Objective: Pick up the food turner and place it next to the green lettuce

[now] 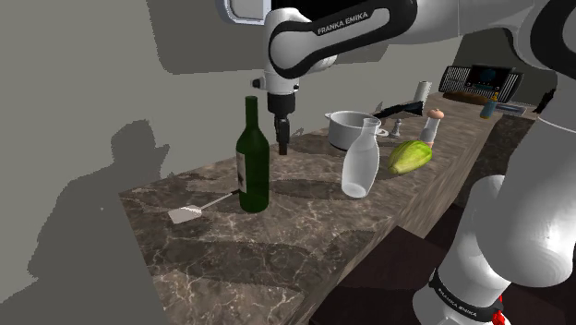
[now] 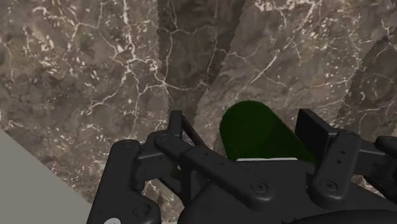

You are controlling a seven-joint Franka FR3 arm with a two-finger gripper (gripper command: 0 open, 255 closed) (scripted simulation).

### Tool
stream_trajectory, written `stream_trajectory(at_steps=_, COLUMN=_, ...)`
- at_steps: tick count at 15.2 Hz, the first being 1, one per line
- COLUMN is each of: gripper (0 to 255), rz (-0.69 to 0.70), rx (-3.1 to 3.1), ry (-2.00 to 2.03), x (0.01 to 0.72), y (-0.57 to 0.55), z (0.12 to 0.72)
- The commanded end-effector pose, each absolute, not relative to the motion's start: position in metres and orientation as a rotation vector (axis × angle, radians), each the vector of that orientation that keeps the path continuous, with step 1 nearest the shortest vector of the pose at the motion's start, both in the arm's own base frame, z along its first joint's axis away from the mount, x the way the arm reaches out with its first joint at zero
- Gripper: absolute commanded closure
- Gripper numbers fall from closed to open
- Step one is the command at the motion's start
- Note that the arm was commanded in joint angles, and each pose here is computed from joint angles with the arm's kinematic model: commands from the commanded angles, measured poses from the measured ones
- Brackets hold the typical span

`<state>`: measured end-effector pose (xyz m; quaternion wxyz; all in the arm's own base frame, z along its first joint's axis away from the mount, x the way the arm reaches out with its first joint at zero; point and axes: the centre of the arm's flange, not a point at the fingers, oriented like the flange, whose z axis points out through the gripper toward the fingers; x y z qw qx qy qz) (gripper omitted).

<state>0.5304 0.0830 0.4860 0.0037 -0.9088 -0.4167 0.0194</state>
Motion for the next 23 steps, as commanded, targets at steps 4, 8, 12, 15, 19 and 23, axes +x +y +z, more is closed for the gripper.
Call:
stream_trajectory(at_steps=4, gripper=0, rz=0.066, rx=-2.734, ry=-1.563, x=0.569, y=0.129, z=0.453)
stream_trajectory(at_steps=8, gripper=0, rz=0.071, rx=-2.627, ry=-1.759, x=0.593, y=0.169, z=0.428)
stream_trajectory(at_steps=12, gripper=0, rz=0.075, rx=-2.506, ry=-1.948, x=0.611, y=0.213, z=0.402)
stream_trajectory(at_steps=15, gripper=0, rz=0.078, rx=-2.406, ry=-2.084, x=0.621, y=0.247, z=0.382)
stream_trajectory(at_steps=19, gripper=0, rz=0.079, rx=-2.387, ry=-2.109, x=0.622, y=0.252, z=0.363)
stream_trajectory(at_steps=23, gripper=0, rz=0.079, rx=-2.387, ry=-2.109, x=0.622, y=0.251, z=0.342)
